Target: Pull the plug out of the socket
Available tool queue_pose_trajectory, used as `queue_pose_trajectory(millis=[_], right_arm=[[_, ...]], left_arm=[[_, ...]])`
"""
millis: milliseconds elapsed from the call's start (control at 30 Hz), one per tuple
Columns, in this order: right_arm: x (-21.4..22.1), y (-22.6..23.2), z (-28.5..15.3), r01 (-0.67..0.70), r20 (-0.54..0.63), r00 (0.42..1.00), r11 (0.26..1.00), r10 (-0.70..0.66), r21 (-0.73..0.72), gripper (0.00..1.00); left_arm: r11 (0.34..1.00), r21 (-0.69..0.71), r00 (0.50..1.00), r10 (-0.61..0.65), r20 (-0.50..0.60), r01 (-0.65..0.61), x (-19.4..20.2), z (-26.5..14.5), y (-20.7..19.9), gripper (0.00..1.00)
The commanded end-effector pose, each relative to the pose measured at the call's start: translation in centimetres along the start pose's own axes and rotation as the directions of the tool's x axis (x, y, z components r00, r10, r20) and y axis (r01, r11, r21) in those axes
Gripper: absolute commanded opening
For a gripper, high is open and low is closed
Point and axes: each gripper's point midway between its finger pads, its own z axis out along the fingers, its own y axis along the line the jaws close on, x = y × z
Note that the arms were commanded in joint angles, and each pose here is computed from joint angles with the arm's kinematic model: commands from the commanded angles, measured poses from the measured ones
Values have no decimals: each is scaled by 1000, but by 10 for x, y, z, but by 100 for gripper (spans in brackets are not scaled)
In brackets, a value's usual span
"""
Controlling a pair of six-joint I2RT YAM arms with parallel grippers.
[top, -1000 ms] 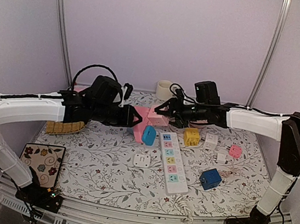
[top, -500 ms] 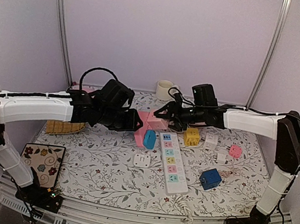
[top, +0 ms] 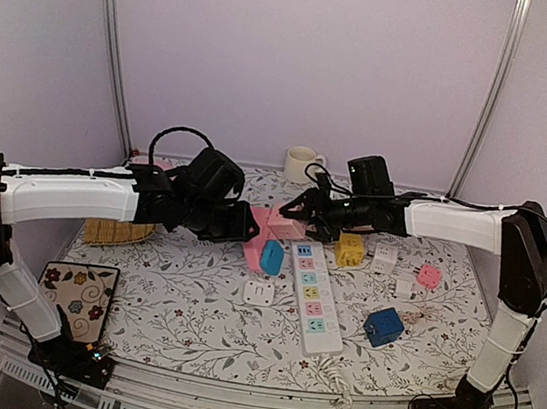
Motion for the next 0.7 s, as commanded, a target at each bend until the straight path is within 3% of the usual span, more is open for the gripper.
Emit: queue_pose_trajectory(millis=[0,667], right_arm=[[-4,49,-22,109,5,994,984,-109,-142,8],[-5,52,-29,151,27,988,980,-149,-133,8]], left_arm=[[917,-397,999,-50,-6,44,9,3,113,0],[876,-476,997,-79,13,76,5,-6,130,0]])
